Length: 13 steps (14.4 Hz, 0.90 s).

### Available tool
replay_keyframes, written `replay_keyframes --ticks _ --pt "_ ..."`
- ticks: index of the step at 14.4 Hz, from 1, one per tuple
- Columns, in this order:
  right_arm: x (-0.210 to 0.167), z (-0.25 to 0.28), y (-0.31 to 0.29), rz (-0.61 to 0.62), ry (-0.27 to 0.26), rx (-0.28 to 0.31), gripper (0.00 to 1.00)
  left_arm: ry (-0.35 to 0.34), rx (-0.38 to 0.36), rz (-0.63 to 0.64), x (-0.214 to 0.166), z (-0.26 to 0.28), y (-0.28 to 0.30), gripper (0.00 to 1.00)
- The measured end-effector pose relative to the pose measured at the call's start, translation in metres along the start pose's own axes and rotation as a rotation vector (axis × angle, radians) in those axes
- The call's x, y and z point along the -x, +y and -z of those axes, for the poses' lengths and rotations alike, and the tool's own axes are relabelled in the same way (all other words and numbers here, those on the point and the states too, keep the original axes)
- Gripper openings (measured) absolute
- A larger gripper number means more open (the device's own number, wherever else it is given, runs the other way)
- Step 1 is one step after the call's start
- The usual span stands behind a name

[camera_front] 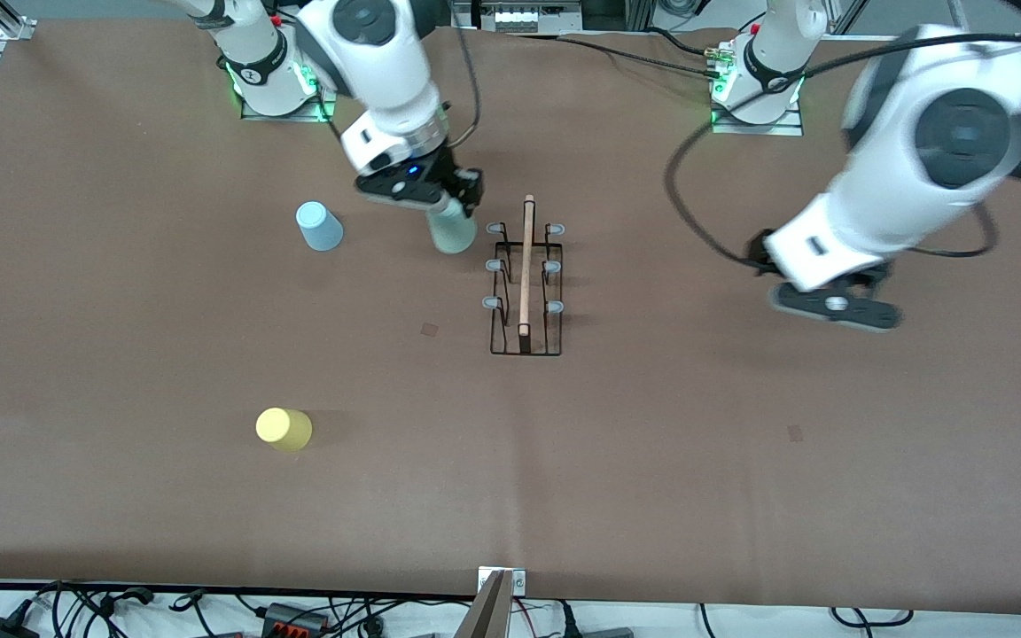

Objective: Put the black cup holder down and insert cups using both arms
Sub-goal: 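Lower the teal cup onto a rack hook while the left gripper withdraws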

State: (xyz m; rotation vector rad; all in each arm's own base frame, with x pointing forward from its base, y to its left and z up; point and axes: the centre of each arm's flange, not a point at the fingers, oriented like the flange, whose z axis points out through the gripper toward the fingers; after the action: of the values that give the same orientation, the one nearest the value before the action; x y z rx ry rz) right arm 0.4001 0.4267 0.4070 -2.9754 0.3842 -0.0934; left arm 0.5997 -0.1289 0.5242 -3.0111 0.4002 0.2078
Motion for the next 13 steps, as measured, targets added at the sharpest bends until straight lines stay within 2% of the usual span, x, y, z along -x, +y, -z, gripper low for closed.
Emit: replay_keyframes --ticks 4,6,10,13 --pt "0.014 -0.023 -0.013 0.005 0.008 0.013 0.66 0.034 0.008 -0.013 0.012 0.017 -0.074 1.0" --pt "0.017 -0.036 -0.017 0.014 0.002 0.005 0.66 0.043 0.019 -0.011 0.017 0.037 -0.076 1.0" --pt "0.023 -0.047 -0.026 0.025 -0.004 -0.013 0.66 0.062 0.143 0.003 0.027 0.067 -0.074 1.0" --pt "0.025 -0.051 -0.031 0.032 -0.01 -0.013 0.66 0.035 0.141 0.099 0.032 0.056 -0.103 1.0"
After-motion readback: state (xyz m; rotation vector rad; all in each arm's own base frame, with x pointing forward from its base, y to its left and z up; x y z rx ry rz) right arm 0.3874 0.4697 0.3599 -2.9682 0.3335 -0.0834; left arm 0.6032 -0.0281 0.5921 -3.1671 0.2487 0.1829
